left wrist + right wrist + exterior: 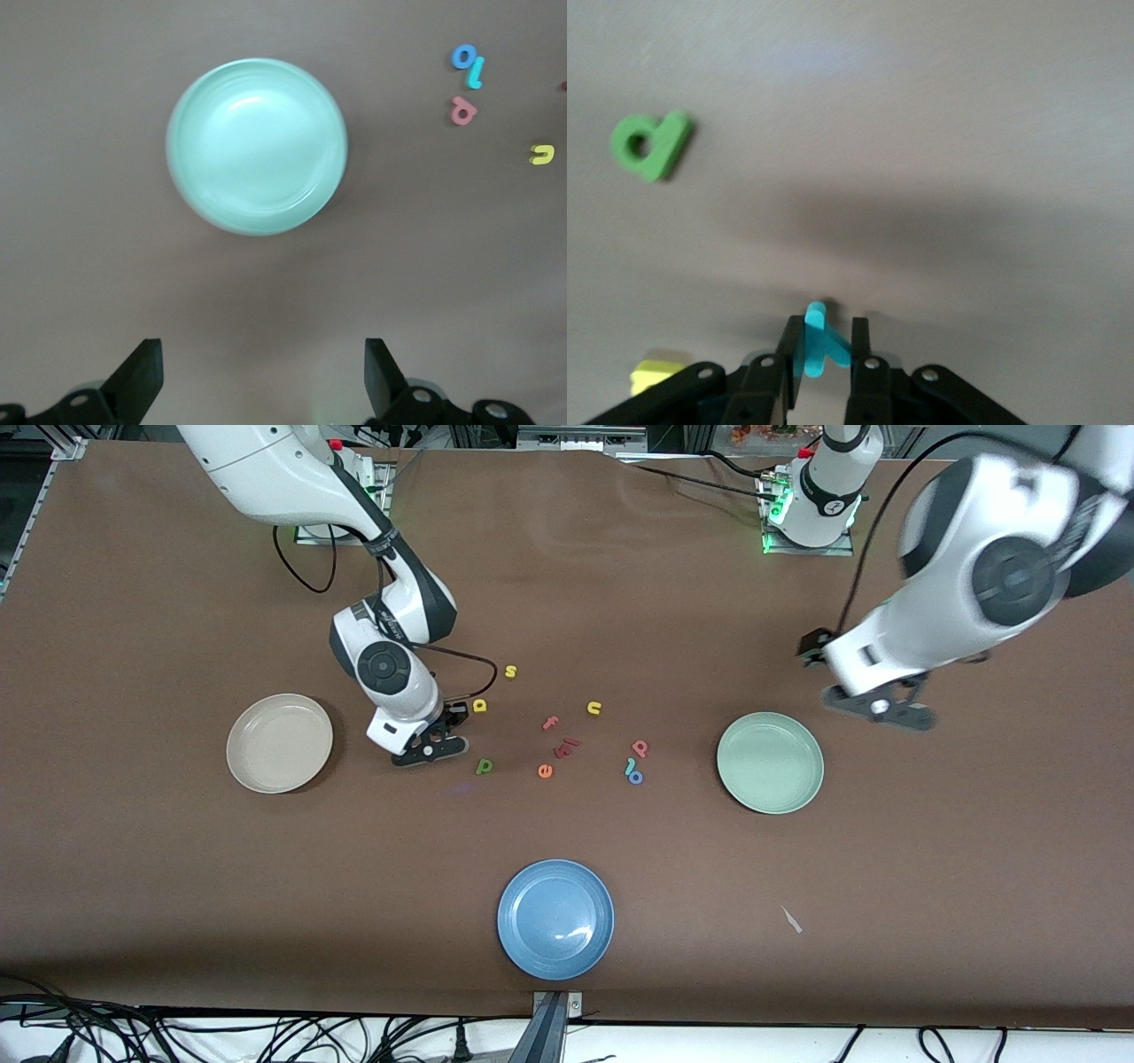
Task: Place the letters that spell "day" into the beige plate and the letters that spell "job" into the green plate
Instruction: 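Drop the cyan y on the beige plate while the left gripper reaches letters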
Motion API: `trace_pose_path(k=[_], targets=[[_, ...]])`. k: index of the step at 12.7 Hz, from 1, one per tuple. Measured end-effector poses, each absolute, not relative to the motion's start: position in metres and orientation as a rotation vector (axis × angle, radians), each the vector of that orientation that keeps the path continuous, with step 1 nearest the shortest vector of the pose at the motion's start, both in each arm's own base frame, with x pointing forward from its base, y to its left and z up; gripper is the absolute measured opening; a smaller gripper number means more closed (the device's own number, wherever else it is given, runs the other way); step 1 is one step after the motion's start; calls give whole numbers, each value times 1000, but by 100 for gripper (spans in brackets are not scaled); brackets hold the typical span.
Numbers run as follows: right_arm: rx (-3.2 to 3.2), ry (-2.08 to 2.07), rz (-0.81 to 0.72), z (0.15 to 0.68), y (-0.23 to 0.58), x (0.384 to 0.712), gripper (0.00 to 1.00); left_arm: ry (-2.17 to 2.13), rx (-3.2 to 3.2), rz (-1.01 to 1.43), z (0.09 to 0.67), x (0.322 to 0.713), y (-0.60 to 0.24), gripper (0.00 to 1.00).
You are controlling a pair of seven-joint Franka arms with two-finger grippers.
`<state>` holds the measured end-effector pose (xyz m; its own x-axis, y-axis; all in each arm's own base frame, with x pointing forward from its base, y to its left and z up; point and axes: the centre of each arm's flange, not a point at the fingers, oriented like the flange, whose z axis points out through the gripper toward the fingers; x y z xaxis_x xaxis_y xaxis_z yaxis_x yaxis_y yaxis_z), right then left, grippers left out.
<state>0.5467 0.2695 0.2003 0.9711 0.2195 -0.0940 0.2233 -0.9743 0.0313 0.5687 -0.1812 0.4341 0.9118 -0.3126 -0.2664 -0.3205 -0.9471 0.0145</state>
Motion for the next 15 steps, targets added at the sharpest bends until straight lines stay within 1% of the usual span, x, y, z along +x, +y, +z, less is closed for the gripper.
trace_pose_path(k=[3, 5, 6, 7, 11, 12, 13, 14, 15], targets=[[3047, 220, -94, 240, 214, 574, 24, 600, -3054, 421, 339, 580, -241, 100], [3024, 133, -102, 244, 176, 580, 24, 630, -3075, 391, 291, 583, -267, 96], [3011, 95, -113, 240, 157, 582, 24, 642, -3079, 386, 276, 583, -275, 85], [2997, 74, -125, 237, 136, 584, 24, 660, -3087, 376, 268, 581, -285, 76], [2977, 137, -169, 231, 43, 595, 24, 723, -3122, 238, 246, 577, -322, 70], [2986, 174, -184, 228, 18, 597, 30, 727, -3123, 217, 238, 573, -334, 67], [2999, 211, -196, 225, 1, 597, 41, 721, -3126, 200, 229, 568, -345, 67], [3017, 237, -203, 223, -5, 597, 50, 712, -3131, 181, 221, 565, -353, 67], [3045, 242, -204, 221, 2, 597, 62, 705, -3133, 173, 214, 564, -356, 67]])
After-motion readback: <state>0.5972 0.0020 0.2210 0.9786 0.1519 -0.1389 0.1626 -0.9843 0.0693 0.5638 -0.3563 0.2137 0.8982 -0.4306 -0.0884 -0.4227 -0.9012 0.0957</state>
